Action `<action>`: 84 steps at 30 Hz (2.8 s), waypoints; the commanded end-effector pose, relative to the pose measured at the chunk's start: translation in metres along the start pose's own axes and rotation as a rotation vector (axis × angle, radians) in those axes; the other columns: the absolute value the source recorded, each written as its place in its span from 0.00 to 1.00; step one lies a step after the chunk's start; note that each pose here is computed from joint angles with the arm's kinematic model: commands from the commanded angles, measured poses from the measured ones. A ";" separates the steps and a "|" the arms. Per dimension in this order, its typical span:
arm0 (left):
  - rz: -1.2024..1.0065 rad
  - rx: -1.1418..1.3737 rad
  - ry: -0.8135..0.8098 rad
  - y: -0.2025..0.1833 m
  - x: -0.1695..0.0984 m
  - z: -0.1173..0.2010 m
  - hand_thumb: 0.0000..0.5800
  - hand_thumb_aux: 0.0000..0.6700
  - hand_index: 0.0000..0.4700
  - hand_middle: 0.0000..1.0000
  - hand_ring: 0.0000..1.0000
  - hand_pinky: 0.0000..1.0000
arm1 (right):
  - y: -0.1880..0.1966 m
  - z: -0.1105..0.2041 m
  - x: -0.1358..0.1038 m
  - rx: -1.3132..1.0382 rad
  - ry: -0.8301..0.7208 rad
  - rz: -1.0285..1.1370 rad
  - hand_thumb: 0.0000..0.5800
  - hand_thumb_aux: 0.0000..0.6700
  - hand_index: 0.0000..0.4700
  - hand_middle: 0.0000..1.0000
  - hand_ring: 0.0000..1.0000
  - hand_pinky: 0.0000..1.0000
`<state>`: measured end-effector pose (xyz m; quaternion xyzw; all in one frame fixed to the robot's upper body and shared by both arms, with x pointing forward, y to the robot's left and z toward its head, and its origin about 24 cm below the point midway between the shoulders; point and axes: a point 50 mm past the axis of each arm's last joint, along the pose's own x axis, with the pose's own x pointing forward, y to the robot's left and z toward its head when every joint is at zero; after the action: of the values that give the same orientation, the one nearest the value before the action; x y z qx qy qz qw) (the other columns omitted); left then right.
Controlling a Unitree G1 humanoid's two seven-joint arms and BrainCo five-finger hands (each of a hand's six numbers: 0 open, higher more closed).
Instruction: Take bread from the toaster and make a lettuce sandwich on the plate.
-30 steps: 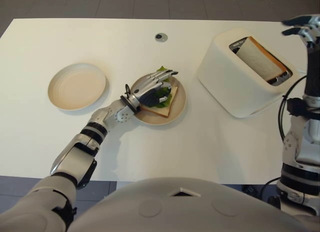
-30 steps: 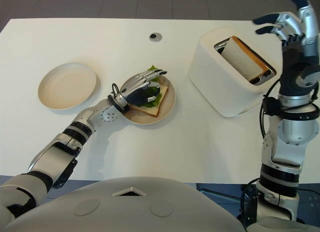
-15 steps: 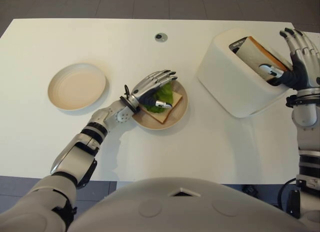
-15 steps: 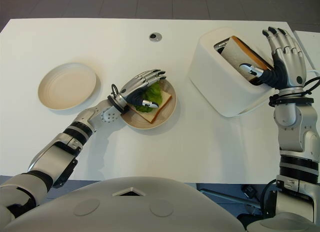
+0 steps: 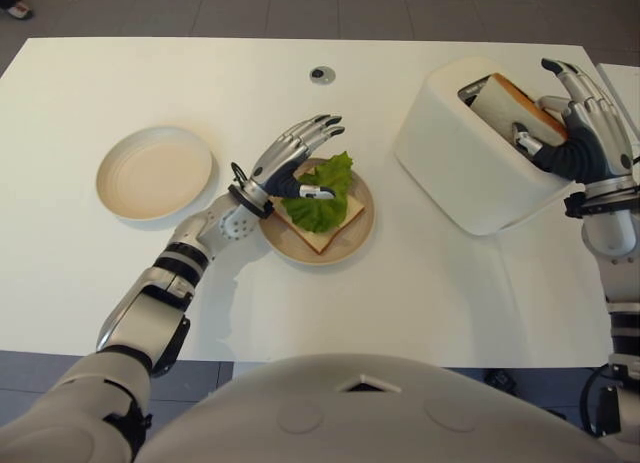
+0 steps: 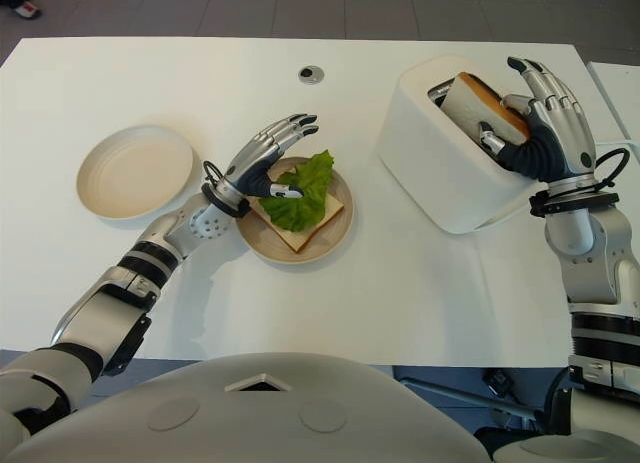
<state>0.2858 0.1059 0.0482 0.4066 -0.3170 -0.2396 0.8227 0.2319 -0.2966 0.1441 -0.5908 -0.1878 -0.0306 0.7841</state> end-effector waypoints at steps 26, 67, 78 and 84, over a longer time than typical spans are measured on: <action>0.568 -0.468 0.121 0.094 -0.034 -0.038 0.00 0.00 0.00 0.00 0.00 0.00 | 0.017 0.122 0.054 0.542 -0.469 0.071 1.00 1.00 1.00 1.00 1.00 1.00; -0.394 -0.190 -0.084 0.036 -0.087 0.017 0.00 0.00 0.00 0.00 0.00 0.00 | 0.187 0.141 -0.009 0.348 -0.058 0.521 1.00 1.00 1.00 1.00 1.00 1.00; -0.755 -0.117 0.041 -0.013 -0.109 0.004 0.00 0.00 0.00 0.00 0.00 0.00 | 0.176 0.138 0.001 0.348 -0.064 0.444 1.00 1.00 1.00 1.00 1.00 1.00; -0.782 -0.082 0.055 -0.020 -0.111 0.000 0.00 0.00 0.00 0.00 0.00 0.00 | 0.141 0.140 0.021 0.459 -0.082 0.202 0.00 0.00 0.00 0.04 0.04 0.04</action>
<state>0.2255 0.1597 0.0346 0.4397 -0.2161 -0.4772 0.7295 0.2487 -0.1150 0.0309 -0.4567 -0.1119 0.1669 0.8666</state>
